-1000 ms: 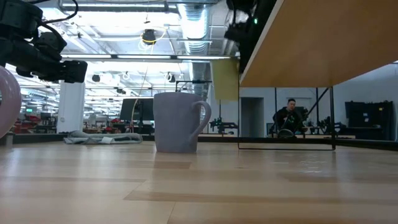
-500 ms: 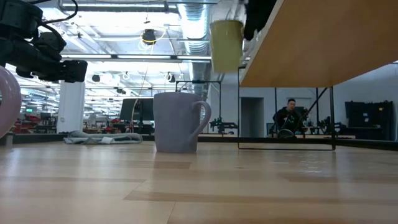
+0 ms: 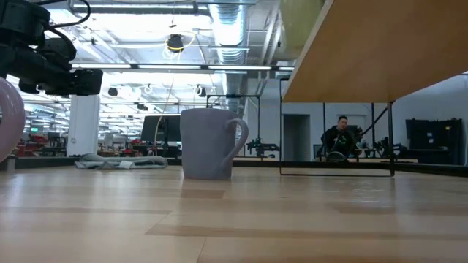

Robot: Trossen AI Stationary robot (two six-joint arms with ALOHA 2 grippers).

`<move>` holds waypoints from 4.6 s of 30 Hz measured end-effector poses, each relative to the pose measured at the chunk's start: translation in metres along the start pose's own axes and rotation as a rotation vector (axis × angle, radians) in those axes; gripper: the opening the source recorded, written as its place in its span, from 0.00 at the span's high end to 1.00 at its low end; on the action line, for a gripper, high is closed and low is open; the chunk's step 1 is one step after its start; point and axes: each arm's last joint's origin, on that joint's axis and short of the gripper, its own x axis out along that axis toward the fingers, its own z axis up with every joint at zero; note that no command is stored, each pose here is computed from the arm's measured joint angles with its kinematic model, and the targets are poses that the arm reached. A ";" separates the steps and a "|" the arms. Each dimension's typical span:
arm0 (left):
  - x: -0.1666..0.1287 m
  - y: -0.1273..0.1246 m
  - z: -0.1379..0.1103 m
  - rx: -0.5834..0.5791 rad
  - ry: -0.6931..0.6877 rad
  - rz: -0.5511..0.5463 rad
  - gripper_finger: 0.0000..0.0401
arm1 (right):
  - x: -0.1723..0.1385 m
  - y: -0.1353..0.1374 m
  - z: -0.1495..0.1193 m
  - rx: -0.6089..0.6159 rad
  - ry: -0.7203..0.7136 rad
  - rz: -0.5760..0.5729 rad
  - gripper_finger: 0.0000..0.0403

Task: Stack small to large cups/mugs on shelf
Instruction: Put the yellow mug on the shelf

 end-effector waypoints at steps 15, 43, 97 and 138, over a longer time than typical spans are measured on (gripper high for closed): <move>0.000 0.000 0.000 -0.116 0.000 0.000 0.53 | -0.038 0.005 -0.061 -0.042 -0.043 0.024 0.84; 0.000 -0.002 0.000 -0.158 0.007 -0.080 0.53 | 0.008 0.034 -0.105 -0.264 -0.005 0.240 0.84; 0.000 -0.002 0.000 -0.171 0.007 -0.081 0.53 | 0.027 0.010 -0.100 -0.351 0.010 0.221 0.84; 0.000 -0.002 0.000 -0.172 0.008 -0.082 0.53 | 0.040 0.001 -0.105 -0.322 0.011 0.220 0.84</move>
